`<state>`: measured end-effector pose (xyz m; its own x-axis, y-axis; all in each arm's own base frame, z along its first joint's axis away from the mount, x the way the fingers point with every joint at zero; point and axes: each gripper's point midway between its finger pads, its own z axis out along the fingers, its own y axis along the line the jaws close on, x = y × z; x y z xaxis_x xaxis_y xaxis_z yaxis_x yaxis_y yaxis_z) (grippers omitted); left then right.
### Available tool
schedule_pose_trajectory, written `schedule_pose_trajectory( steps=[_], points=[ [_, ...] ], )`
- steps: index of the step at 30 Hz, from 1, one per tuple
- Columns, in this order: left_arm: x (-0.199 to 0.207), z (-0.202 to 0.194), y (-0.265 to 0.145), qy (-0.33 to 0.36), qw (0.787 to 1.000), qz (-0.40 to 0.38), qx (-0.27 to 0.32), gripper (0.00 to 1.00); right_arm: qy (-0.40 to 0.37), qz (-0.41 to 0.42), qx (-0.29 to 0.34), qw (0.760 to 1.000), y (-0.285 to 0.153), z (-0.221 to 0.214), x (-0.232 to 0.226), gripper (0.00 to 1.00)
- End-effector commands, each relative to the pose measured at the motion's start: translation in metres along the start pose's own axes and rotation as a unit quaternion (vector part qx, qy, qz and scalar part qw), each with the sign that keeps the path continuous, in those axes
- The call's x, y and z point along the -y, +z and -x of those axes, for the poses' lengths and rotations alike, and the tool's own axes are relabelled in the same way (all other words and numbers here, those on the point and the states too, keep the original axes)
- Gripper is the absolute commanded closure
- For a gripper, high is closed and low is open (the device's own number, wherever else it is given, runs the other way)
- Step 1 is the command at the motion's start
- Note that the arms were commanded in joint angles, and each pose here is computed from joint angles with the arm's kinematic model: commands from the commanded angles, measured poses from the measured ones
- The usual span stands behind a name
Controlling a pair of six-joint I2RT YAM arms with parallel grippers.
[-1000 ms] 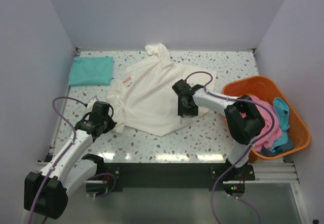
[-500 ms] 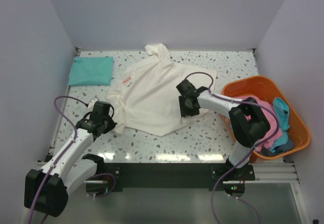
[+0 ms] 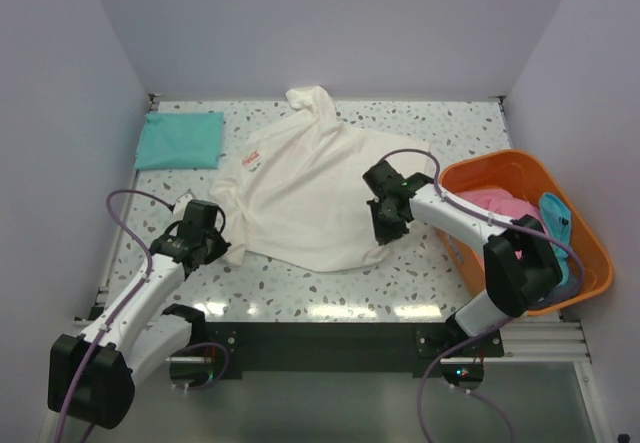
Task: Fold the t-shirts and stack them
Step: Flatten the tshirt out
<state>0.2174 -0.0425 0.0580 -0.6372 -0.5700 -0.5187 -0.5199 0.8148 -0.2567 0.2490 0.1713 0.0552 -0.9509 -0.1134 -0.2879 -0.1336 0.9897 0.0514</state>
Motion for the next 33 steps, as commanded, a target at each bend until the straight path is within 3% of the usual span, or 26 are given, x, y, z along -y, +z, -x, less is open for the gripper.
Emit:
schedule_pose_trajectory(
  steps=[1,3,6,9,12,13,14,16,21,27,33],
  points=[
    [0.011,0.021,-0.006,0.004,0.999,-0.016,0.034,1.00,0.014,-0.004,-0.091,0.996,-0.032,-0.048,0.010,1.00],
    [0.009,0.020,-0.006,0.007,0.999,-0.012,0.033,1.00,0.022,-0.025,-0.128,0.991,-0.036,-0.072,0.020,1.00],
    [0.007,0.019,-0.005,0.010,0.999,-0.011,0.034,1.00,0.035,-0.037,-0.133,0.990,-0.034,-0.082,0.027,0.99],
    [0.007,0.019,-0.005,0.010,0.999,-0.012,0.036,1.00,0.048,-0.040,-0.129,0.990,-0.023,-0.079,0.025,0.90],
    [0.007,0.021,-0.007,0.010,0.999,-0.010,0.039,1.00,0.063,-0.054,-0.091,0.992,-0.016,-0.061,0.025,0.58],
    [0.007,0.021,-0.007,0.011,0.999,-0.011,0.040,1.00,0.065,-0.053,-0.074,0.994,-0.017,-0.055,0.025,0.37],
    [0.007,0.022,-0.007,0.011,0.999,-0.012,0.041,1.00,0.068,-0.060,-0.048,0.995,-0.022,-0.046,0.029,0.29],
    [0.010,0.023,-0.008,0.011,0.999,-0.018,0.042,1.00,0.067,-0.051,-0.016,0.996,-0.028,-0.038,0.029,0.22],
    [0.013,0.021,-0.008,0.012,0.999,-0.027,0.036,1.00,0.074,-0.020,0.026,0.997,-0.046,-0.052,0.035,0.17],
    [0.013,0.016,-0.006,0.013,0.999,-0.032,0.030,1.00,0.132,0.037,-0.009,0.990,-0.039,-0.104,0.018,0.15],
    [0.012,0.011,-0.003,0.018,0.999,-0.033,0.023,1.00,0.129,-0.002,-0.008,0.992,-0.022,-0.114,0.003,0.17]
  ],
)
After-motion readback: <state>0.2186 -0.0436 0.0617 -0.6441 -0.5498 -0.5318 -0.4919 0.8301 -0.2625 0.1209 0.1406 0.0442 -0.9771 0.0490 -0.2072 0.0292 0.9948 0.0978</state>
